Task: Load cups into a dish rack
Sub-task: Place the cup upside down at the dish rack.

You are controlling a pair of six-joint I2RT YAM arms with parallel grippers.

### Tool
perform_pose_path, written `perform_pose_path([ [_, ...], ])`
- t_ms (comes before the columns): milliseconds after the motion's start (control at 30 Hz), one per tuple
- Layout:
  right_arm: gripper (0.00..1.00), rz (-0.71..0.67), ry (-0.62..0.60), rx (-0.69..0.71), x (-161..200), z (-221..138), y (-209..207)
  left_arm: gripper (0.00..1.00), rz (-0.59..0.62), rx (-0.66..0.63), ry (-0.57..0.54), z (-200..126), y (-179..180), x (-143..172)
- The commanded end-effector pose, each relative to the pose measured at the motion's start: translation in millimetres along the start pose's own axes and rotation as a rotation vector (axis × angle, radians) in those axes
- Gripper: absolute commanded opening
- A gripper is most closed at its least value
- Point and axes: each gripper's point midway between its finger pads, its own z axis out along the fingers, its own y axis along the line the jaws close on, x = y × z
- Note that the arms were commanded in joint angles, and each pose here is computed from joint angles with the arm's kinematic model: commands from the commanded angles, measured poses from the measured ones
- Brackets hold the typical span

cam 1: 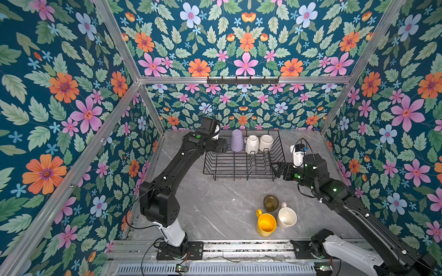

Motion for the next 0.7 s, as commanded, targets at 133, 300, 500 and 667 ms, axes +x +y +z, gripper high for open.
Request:
perform_pose_path([
  [133, 0.99, -0.003, -0.011, -0.001, -1.9, -0.2, 0.2, 0.0, 0.048, -0.064, 0.043, 15.2, 3.1, 6.0],
  [300, 0.99, 0.002, -0.009, 0.002, 0.5, -0.1, -1.3, 0.0, 0.054, -0.117, 0.09, 26.9, 11.7, 16.1],
  [500, 0.99, 0.008, -0.006, -0.003, 2.3, 0.5, -1.2, 0.0, 0.059, -0.135, 0.14, 44.1, 15.7, 28.7],
  [667, 0.99, 0.01, -0.002, 0.002, 4.6, 0.9, -3.2, 0.0, 0.064, -0.133, 0.177, 60.0, 16.3, 37.1],
])
